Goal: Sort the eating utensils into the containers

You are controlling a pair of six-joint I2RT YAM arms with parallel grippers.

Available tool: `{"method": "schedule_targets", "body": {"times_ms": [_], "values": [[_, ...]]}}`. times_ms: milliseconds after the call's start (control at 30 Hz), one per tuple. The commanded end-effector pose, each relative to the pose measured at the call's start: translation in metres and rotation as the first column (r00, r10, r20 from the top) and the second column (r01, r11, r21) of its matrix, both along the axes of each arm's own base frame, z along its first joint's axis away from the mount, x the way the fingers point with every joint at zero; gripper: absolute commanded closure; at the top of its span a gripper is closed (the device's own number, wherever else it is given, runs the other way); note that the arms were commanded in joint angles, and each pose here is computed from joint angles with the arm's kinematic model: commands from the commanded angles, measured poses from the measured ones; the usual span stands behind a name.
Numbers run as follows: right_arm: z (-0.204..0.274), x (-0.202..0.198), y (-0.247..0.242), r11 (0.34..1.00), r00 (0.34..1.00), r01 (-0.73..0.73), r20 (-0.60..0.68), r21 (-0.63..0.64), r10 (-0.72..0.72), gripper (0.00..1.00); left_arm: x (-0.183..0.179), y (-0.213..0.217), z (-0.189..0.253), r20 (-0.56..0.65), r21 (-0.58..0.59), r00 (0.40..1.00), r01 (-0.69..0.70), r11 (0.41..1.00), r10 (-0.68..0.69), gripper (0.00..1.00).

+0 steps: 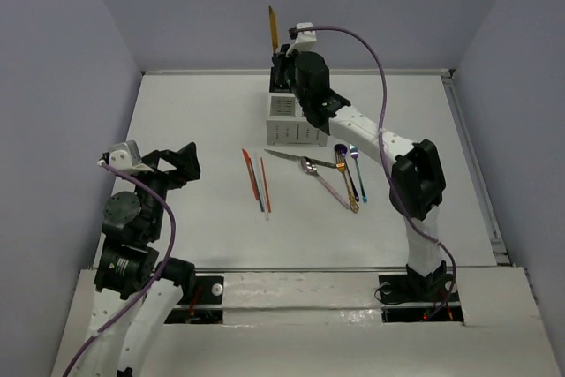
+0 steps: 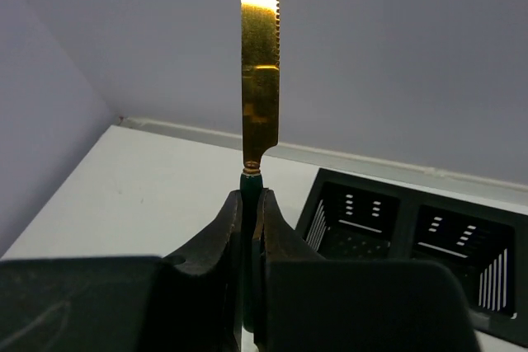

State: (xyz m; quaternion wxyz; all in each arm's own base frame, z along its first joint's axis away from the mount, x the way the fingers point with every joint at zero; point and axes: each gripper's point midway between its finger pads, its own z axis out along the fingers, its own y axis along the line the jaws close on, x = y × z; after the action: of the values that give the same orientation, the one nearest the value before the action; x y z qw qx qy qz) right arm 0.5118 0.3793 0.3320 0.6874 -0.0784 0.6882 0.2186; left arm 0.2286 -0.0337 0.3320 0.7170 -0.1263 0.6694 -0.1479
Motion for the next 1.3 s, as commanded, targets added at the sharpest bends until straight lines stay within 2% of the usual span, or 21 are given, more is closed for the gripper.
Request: {"method": "schedule_targets", "body": {"times_ms": [0, 200, 333, 600, 800, 1067, 1133, 1267], "values": [[0.006, 0.027, -0.010, 0.998, 0.995, 0.042, 0.087, 0.037, -0.045, 1.00, 0.001, -0.008, 0.017, 0.052, -0.003, 0.998, 0.038, 0.999, -0.038, 0.01], [0.015, 0.064, -0.023, 0.997, 0.985, 0.077, 0.153, 0.019, -0.079, 1.00, 0.004, -0.011, 0.015, 0.044, 0.002, 0.998, 0.053, 0.999, -0.053, 0.01], [-0.016, 0.086, -0.025, 0.995, 0.986, 0.092, 0.140, -0.033, -0.086, 1.00, 0.005, -0.013, 0.015, 0.043, 0.007, 0.997, 0.064, 0.998, -0.064, 0.01], [-0.050, 0.107, -0.025, 0.994, 0.984, 0.103, 0.151, -0.049, -0.094, 1.00, 0.009, -0.017, 0.013, 0.031, 0.016, 0.997, 0.077, 0.997, -0.077, 0.01], [-0.049, 0.122, -0.034, 0.995, 0.985, 0.097, 0.145, -0.005, -0.095, 1.00, 0.011, -0.018, 0.010, 0.022, 0.018, 0.997, 0.080, 0.997, -0.080, 0.01], [-0.074, 0.126, -0.040, 0.994, 0.987, 0.110, 0.120, -0.019, -0.107, 1.00, 0.012, -0.021, 0.011, 0.021, 0.019, 0.995, 0.092, 0.996, -0.093, 0.01], [-0.093, 0.122, -0.040, 0.994, 0.991, 0.099, 0.097, -0.040, -0.095, 0.96, 0.012, -0.021, 0.011, 0.021, 0.020, 0.995, 0.097, 0.995, -0.097, 0.01], [-0.096, 0.117, -0.040, 0.996, 0.991, 0.082, 0.106, -0.044, -0.077, 0.86, 0.013, -0.021, 0.010, 0.020, 0.021, 0.995, 0.094, 0.995, -0.094, 0.01]]}}
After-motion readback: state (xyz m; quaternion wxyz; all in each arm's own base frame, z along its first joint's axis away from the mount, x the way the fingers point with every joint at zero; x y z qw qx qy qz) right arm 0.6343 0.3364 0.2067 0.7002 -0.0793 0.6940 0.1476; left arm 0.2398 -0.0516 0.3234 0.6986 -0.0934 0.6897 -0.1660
